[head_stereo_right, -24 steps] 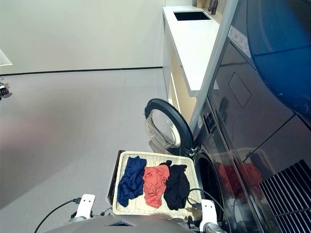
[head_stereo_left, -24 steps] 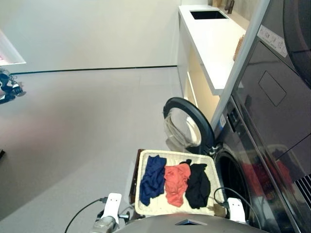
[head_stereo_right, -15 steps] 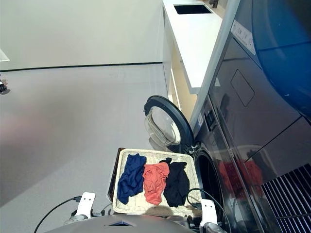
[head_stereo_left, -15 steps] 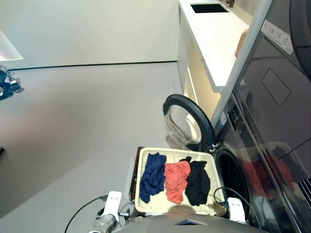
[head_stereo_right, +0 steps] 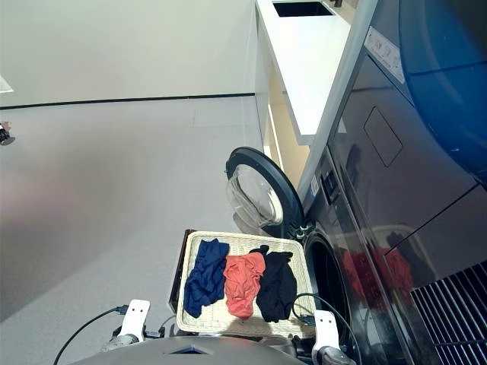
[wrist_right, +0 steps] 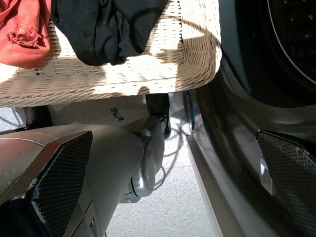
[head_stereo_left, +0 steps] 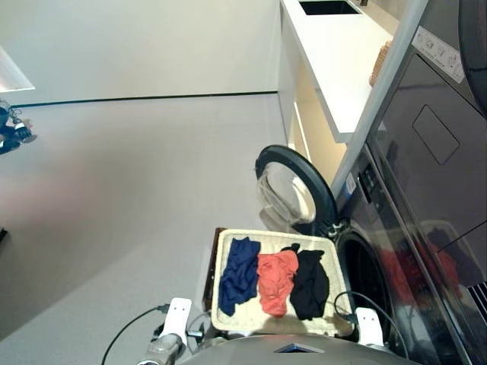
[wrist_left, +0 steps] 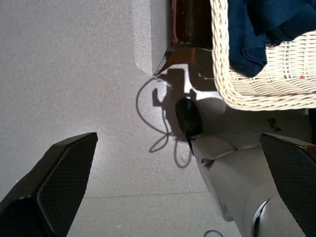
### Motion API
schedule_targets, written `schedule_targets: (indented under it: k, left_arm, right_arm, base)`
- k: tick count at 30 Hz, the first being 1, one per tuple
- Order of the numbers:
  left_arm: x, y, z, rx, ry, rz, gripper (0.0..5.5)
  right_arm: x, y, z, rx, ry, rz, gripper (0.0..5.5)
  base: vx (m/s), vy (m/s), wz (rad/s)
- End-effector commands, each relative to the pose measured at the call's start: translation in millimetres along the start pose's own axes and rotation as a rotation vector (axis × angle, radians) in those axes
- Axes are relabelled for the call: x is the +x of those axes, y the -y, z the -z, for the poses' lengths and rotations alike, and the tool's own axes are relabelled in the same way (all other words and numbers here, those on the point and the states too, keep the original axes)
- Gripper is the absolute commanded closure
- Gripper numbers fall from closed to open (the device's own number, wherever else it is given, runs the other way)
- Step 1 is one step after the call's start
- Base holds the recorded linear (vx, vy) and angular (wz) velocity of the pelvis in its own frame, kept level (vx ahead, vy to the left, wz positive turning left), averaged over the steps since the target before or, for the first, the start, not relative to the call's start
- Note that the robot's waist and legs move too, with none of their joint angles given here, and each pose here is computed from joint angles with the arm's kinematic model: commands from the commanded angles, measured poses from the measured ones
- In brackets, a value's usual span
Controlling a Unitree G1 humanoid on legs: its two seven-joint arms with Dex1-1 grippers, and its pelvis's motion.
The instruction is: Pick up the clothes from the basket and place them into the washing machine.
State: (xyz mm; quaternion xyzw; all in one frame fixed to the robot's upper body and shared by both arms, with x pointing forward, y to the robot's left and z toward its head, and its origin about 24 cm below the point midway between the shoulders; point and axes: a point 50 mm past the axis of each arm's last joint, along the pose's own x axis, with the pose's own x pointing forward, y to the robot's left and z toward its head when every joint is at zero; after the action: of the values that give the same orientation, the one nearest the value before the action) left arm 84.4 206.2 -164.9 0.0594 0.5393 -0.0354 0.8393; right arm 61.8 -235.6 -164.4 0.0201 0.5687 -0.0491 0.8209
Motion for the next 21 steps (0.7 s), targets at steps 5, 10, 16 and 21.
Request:
schedule_targets:
  k: [5, 10, 16, 21]
  left_arm:
    - [9, 6, -66, 0.001, 0.218, 0.024, 0.0]
    - [-2, 21, -127, -0.01, 0.477, 0.099, 0.0]
    - [-35, 41, -210, 0.078, 0.786, 0.183, 0.0]
    - [-58, 49, -248, 0.082, 0.94, 0.19, 0.0]
  right_arm:
    - [8, -7, -52, -0.077, 0.143, 0.004, 0.0]
    - [3, -22, -98, -0.039, 0.358, -0.036, 0.0]
    - [-38, -58, -181, -0.103, 0.747, -0.202, 0.0]
    - [-82, -75, -225, -0.129, 1.014, -0.27, 0.0]
  base:
    - [0.0, 0.0, 0.0]
    - [-0.078, -0.012, -0.008]
    - [-0.149, -0.04, -0.116]
    - [-0.068, -0.051, -0.203]
